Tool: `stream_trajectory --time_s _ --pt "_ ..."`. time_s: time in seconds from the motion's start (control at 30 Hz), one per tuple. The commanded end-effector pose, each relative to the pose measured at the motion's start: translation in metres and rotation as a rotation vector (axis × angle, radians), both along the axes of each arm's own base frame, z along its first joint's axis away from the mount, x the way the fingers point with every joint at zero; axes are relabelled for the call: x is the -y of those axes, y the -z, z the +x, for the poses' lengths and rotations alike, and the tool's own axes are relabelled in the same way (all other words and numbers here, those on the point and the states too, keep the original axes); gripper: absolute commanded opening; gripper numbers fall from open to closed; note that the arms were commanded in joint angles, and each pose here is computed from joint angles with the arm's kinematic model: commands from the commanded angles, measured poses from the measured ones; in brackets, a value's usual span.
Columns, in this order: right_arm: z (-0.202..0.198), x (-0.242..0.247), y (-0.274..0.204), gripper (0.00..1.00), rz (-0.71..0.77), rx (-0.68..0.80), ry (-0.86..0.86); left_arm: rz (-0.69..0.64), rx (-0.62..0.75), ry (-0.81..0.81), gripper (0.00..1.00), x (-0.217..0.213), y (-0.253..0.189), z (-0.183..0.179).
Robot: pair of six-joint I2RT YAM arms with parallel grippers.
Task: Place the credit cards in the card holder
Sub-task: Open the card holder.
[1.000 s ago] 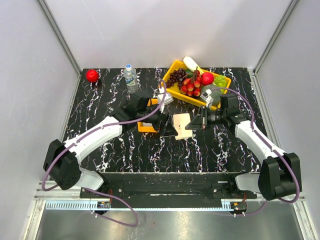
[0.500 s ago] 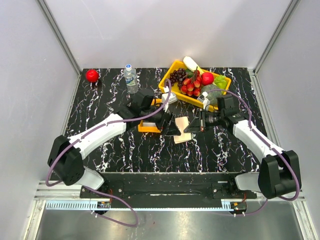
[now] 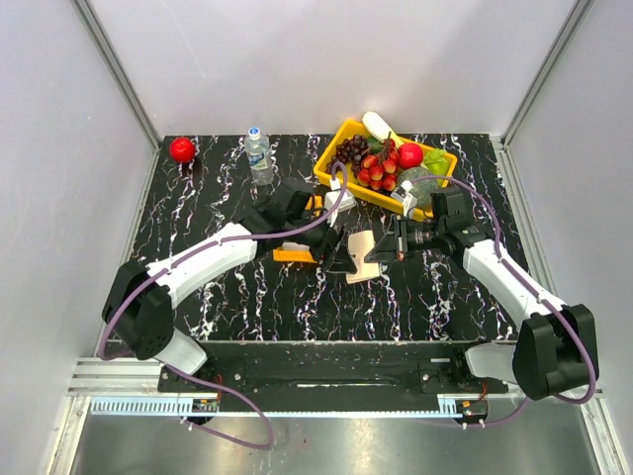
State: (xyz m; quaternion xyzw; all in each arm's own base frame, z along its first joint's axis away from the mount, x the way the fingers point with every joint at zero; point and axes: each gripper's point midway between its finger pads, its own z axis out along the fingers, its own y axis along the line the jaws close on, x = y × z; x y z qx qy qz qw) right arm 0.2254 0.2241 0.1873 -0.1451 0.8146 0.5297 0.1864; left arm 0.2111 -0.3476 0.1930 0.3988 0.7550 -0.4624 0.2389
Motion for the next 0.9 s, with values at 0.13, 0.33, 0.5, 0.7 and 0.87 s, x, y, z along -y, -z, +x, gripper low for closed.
stream_trajectory --time_s 0.13,0.33,0.5,0.7,0.87 --pt "-0.002 -0.006 -0.030 0.00 0.059 0.110 -0.047 -0.118 -0.002 0.134 0.51 0.016 -0.031 -0.013" --pt "-0.002 -0.006 -0.030 0.00 0.060 0.108 -0.048 -0.135 -0.013 0.172 0.28 0.019 -0.037 -0.017" --pt "-0.003 -0.006 -0.030 0.00 0.069 0.104 -0.058 -0.149 -0.045 0.210 0.23 0.022 -0.037 -0.021" --pt "-0.001 -0.007 -0.027 0.00 0.062 0.095 -0.054 -0.165 -0.052 0.242 0.25 0.029 -0.041 -0.024" --pt "0.003 -0.006 -0.022 0.00 0.044 0.086 -0.032 -0.162 -0.066 0.247 0.00 0.035 -0.037 -0.028"
